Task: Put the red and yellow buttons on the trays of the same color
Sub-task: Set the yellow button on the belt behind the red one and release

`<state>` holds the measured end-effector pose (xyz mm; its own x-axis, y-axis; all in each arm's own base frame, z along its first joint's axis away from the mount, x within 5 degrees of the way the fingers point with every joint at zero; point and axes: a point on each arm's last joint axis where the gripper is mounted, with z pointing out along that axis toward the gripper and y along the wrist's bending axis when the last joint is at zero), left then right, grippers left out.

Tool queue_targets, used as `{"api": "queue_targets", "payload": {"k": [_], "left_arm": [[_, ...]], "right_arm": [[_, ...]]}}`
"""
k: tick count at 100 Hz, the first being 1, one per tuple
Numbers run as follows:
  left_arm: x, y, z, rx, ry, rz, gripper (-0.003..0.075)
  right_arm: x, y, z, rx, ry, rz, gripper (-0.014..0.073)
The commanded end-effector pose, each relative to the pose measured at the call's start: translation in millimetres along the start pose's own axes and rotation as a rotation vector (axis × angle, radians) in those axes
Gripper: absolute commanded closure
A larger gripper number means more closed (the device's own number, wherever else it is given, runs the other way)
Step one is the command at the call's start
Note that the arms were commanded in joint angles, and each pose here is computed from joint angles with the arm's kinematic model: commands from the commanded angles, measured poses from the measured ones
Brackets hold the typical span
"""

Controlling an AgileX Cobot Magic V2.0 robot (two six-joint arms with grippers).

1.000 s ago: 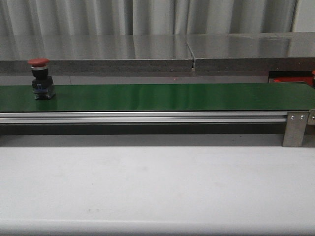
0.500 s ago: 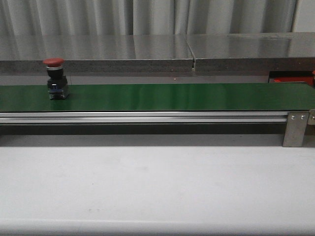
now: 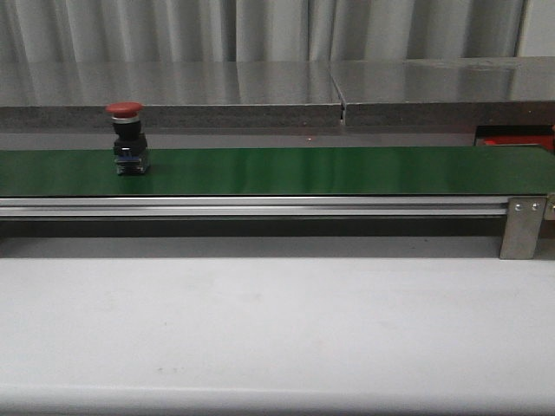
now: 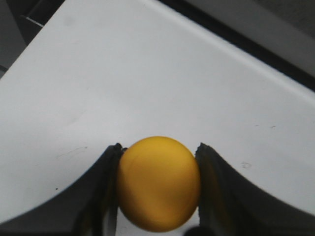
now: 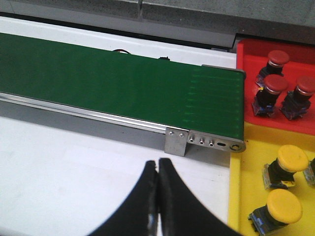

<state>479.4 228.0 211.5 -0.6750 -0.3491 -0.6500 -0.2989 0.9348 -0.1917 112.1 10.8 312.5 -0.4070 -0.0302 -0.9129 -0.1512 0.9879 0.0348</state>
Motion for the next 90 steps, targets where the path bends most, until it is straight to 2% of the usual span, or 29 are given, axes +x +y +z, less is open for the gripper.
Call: {"api": "queue_targets", "payload": {"k": [1,22,39,64,90], "left_arm": [[-46,-22,-74,0.033,-0.194,0.008,0.0739],[-59,-45,-138,0.101,-0.234,0.019,0.0739],[-50,-63,-168,0.123,-0.242,0.028,0.0739],[-7,-109,-164,0.146,-0.233,0.105,0.0739],[35,-132,-131,0.155,-0.168,0.106,0.0739]], "right_arm": [[-12,-1,-4,0.021,-0.079,-0.004,0.0712],[-12,-1,-4,0.021,-0.079,-0.004,0.0712],[-12,-1,-4,0.021,-0.079,-0.004,0.0712],[-12,-1,-4,0.021,-0.079,-0.004,0.0712],[-12,-1,-4,0.021,-0.079,-0.004,0.0712]]}}
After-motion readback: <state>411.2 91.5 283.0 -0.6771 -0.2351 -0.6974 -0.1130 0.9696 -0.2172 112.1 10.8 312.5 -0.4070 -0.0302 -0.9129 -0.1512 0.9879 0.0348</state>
